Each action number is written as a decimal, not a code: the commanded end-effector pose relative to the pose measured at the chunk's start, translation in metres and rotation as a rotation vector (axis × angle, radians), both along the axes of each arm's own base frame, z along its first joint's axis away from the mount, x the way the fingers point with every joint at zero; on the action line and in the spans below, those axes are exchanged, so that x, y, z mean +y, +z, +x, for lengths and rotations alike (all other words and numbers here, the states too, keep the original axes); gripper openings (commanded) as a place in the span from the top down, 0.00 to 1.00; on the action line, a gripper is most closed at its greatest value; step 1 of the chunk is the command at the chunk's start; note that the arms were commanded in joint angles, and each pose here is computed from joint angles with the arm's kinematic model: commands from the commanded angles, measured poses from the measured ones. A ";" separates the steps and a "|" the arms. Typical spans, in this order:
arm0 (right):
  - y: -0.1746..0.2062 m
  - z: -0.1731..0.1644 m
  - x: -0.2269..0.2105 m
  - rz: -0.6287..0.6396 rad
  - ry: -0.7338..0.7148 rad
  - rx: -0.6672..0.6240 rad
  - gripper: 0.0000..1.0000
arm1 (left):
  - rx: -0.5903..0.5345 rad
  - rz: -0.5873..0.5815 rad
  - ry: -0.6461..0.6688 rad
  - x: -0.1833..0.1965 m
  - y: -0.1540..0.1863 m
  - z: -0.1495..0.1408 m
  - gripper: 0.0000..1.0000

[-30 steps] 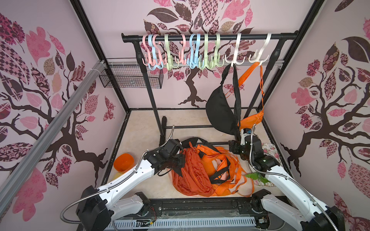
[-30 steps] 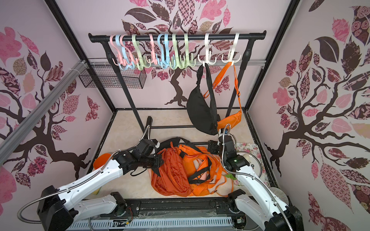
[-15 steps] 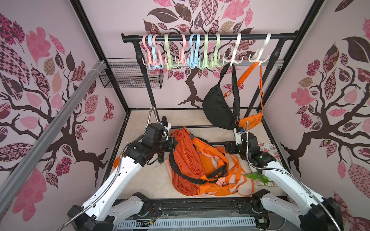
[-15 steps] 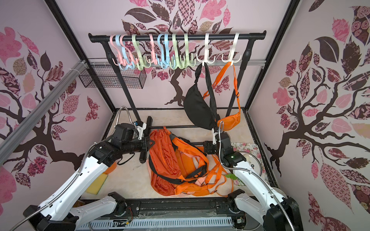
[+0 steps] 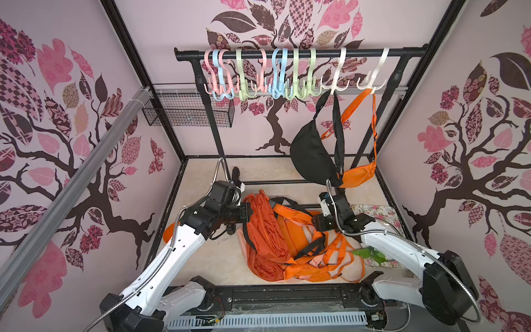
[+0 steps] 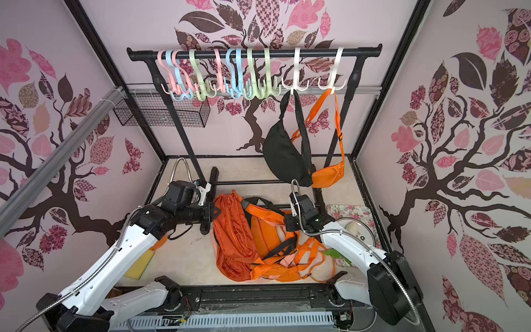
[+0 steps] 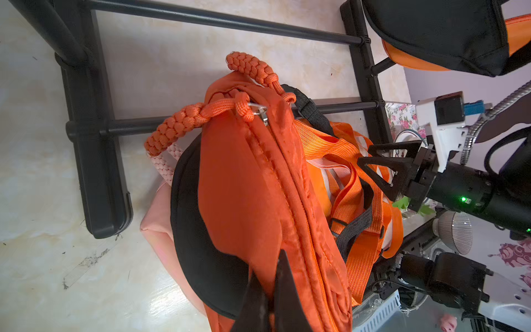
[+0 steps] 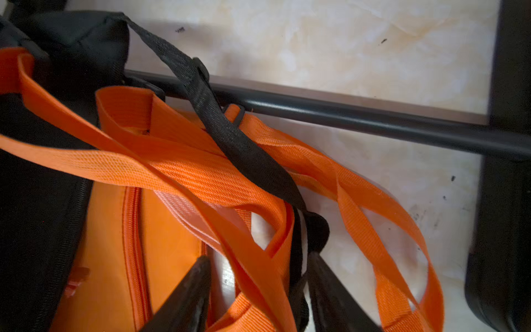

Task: Hang the bag on a hook
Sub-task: Pick up the bag from the bag.

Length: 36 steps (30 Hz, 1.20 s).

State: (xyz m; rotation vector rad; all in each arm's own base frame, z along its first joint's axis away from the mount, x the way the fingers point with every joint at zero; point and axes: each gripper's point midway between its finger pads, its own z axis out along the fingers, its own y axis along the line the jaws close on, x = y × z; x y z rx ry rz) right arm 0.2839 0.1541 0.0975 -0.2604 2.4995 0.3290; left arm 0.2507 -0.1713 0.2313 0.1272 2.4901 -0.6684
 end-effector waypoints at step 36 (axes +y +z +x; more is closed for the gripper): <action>0.191 0.010 -0.012 0.014 -0.072 -0.337 1.00 | -0.376 -0.202 -0.042 -0.002 0.074 -0.004 1.00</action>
